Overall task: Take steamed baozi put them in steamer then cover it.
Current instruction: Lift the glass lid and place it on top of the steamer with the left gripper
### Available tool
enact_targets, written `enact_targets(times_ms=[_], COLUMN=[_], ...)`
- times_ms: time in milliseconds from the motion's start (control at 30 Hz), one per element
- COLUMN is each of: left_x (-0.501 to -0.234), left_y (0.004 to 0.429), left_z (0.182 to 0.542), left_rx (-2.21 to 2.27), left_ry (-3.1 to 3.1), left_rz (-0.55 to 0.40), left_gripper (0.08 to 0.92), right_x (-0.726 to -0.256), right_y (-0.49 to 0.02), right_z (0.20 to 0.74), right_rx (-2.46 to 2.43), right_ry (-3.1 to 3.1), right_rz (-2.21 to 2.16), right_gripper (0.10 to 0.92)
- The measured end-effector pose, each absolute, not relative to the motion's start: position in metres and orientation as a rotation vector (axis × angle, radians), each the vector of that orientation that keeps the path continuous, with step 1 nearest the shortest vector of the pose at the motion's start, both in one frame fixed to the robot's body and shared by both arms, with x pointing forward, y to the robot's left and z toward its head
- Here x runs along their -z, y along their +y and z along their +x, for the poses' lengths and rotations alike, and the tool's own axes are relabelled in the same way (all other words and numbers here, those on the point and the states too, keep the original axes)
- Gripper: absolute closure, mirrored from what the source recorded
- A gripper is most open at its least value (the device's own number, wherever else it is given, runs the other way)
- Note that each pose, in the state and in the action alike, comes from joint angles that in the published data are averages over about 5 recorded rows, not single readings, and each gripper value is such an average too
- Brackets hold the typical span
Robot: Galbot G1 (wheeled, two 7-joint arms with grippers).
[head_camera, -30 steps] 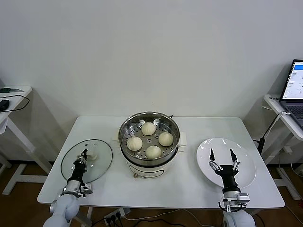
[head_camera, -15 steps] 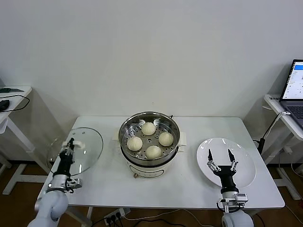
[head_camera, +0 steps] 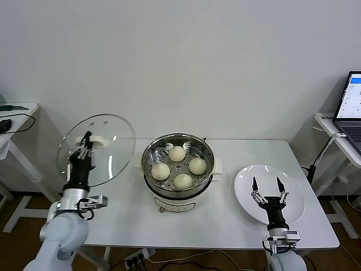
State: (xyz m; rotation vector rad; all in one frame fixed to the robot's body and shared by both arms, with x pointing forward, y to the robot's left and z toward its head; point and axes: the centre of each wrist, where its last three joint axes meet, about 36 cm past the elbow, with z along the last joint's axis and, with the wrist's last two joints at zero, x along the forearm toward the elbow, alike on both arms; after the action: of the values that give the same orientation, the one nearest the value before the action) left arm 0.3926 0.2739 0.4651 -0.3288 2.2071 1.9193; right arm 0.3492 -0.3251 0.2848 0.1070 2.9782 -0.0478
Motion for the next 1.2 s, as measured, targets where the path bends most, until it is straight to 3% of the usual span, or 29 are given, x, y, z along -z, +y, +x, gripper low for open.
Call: enact_targets(times_ms=[233,600,867,1200], left_x=[-0.488,-0.494,-0.485,-0.467], left_y=[0.208,0.119,0.081,0.055], left_z=[0.388,0.388,0.399,0.418], left_rx=[-1.811,-1.774,-1.829,-1.943], left_ry=[2.272,2.357,2.347,2.297], left_rz=[-0.205,-0.016,0.044,0.044], left_gripper=[0.810,0.810,0.810,0.810], right_x=[-0.283,-0.276,-0.273,-0.273], right_y=[-0.325,-0.322,-0.321,-0.317], right_z=[0.352,0.351,0.351,0.355], right_rx=[0.041,0.039,0.041,0.036], right_ry=[2.978,2.982,2.984,2.983], right_rz=[0.126,0.154,0.160,0.159], right_gripper=[0.200,0.200,0.200,0.200])
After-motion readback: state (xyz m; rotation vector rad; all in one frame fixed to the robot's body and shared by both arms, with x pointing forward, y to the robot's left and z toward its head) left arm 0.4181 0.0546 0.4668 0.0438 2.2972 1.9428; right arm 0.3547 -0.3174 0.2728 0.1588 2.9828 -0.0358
